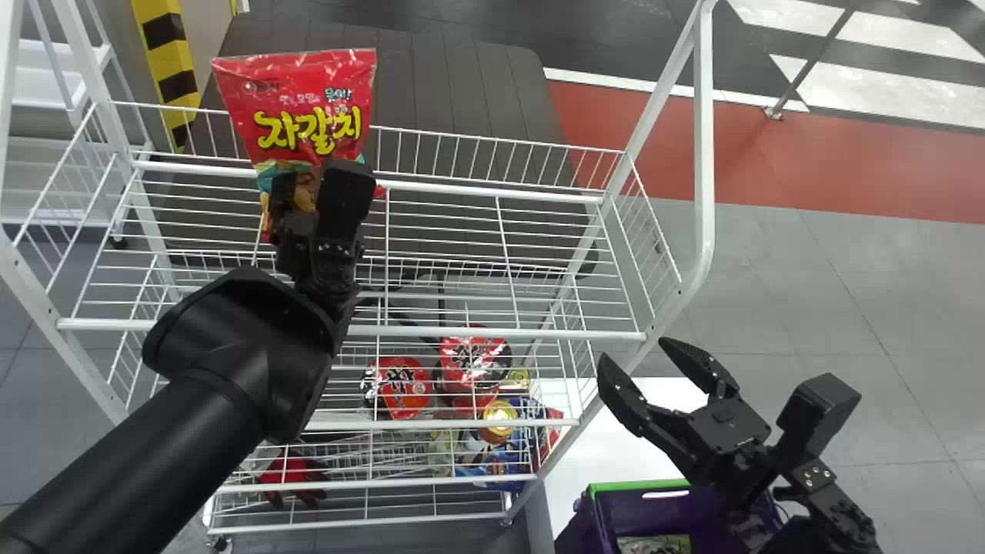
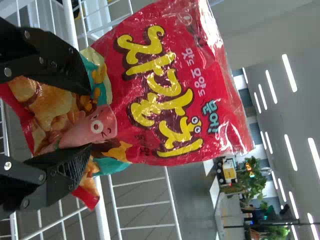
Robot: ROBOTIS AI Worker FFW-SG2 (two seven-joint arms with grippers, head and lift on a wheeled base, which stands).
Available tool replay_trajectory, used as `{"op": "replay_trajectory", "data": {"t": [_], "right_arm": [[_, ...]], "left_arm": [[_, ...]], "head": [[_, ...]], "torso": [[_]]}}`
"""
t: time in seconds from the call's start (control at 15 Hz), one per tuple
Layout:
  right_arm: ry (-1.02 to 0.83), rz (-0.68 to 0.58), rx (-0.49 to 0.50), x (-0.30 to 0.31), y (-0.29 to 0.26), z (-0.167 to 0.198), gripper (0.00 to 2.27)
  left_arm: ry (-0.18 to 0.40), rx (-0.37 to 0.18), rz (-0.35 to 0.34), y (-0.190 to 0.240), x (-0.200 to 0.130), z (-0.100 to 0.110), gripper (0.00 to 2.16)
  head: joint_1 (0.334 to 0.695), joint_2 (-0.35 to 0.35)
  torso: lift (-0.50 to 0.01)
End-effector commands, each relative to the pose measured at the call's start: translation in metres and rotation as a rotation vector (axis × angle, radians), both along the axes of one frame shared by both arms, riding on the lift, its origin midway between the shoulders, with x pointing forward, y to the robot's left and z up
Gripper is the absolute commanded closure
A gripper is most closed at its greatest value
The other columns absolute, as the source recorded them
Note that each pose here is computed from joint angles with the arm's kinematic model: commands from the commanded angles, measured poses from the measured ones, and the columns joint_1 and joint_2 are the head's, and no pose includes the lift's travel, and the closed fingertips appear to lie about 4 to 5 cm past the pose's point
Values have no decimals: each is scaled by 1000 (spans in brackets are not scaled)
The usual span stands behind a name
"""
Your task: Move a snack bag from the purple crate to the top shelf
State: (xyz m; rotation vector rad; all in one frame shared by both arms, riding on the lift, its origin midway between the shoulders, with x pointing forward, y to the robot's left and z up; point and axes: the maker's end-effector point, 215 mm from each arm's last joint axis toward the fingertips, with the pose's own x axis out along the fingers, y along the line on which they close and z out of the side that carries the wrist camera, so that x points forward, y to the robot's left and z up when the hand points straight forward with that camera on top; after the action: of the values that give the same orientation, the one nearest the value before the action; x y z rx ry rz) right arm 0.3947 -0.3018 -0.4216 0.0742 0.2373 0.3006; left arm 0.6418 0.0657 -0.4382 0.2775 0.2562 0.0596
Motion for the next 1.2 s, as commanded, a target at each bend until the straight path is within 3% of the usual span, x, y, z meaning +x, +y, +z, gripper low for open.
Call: {"op": "replay_trajectory", "data": {"t": [0.0,0.13,0.33,0.53,0.93,1.0,1.13], "right_arm": [[0,-2,3,0,-1,0,147],[0,-2,3,0,-1,0,147],[3,-4,5,0,-2,-2,147],[5,-5,6,-1,-3,-3,147],[7,-9,10,1,-6,-5,147],[9,-9,10,1,-6,-6,147],[12,-7,11,1,-6,-8,147]], "left_arm": [[9,28,0,0,-2,-3,704],[1,47,6,2,-1,0,866],[-22,67,42,6,-4,6,1693],[-16,128,43,5,-12,7,1771],[51,417,30,13,-54,5,1771],[50,421,27,12,-56,8,1771],[67,377,11,11,-58,13,1771]], "head": [[695,-247],[695,-246],[695,-243],[695,-240],[695,-259],[695,-259],[695,-256]], "torso": [[0],[0],[0],[0],[0],[0],[0]]}}
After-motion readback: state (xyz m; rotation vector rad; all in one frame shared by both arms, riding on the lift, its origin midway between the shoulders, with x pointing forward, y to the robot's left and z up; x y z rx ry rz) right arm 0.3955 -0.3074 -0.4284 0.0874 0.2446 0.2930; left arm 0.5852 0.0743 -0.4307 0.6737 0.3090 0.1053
